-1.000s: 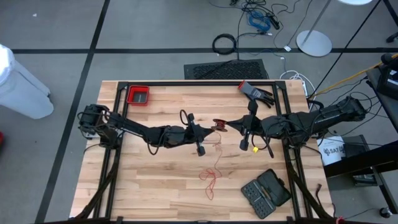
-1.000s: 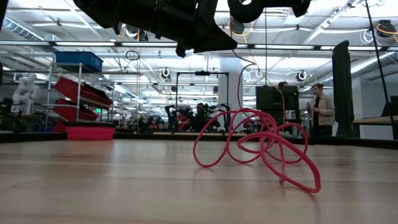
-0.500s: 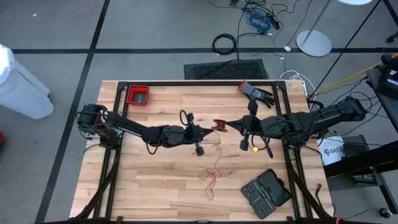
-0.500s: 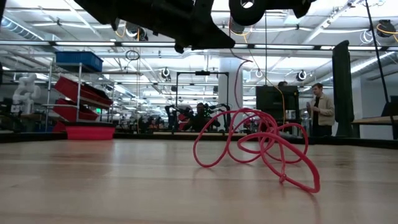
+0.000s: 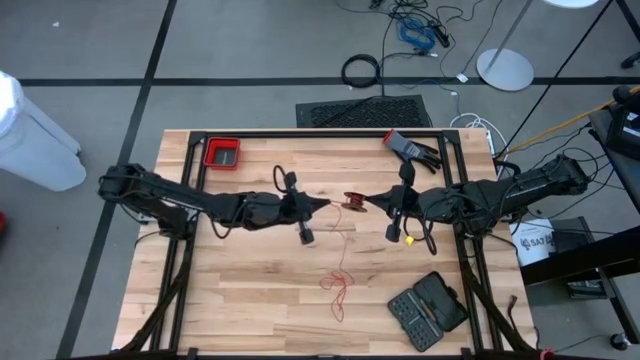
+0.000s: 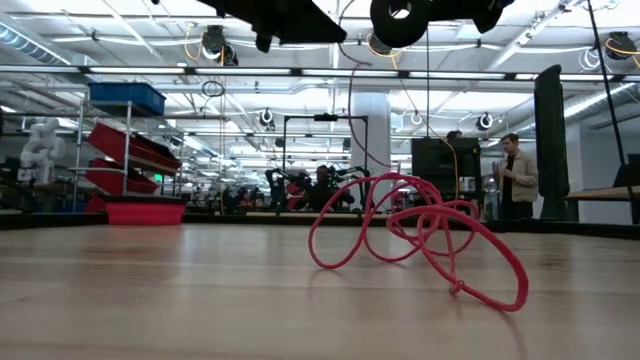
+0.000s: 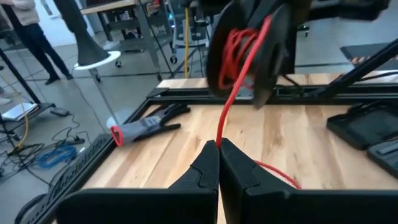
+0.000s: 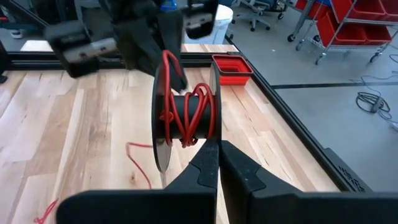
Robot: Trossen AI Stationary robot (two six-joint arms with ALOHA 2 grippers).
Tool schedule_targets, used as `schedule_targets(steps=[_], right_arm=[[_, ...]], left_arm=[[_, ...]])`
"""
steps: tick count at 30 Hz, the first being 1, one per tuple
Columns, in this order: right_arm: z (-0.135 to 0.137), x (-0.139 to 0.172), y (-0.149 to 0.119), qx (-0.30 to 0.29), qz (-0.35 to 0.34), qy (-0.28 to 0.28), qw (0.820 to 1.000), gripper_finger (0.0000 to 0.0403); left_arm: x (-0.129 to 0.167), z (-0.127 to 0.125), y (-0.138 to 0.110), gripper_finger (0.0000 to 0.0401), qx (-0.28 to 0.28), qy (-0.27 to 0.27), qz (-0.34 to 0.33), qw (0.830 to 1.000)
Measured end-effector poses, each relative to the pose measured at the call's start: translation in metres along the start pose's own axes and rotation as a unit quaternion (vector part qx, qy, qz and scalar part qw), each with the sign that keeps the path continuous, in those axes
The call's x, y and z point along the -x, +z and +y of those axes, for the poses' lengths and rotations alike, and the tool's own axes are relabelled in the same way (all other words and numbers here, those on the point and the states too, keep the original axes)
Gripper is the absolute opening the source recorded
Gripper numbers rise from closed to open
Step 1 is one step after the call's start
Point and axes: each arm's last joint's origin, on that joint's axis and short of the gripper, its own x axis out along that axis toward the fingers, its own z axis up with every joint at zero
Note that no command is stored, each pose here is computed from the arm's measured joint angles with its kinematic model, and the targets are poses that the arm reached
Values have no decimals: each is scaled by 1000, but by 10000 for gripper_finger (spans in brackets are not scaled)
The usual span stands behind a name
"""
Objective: Coil cords
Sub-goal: Uncoil the red wire from the spool
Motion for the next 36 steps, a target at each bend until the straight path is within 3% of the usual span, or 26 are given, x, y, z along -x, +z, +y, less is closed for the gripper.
schedule_targets(steps=[9, 24, 36], right_arm=[[0, -5, -2, 10, 3, -41, 999, 0], [13, -37, -20, 152, 58, -144, 976, 0], [16, -43, -11, 145, 17, -175, 974, 0]], left_arm=[[13, -7, 14, 0, 14, -22, -38, 999], [13, -11, 16, 0, 42, -75, -53, 995], [0, -21, 9, 0, 73, -120, -74, 987]])
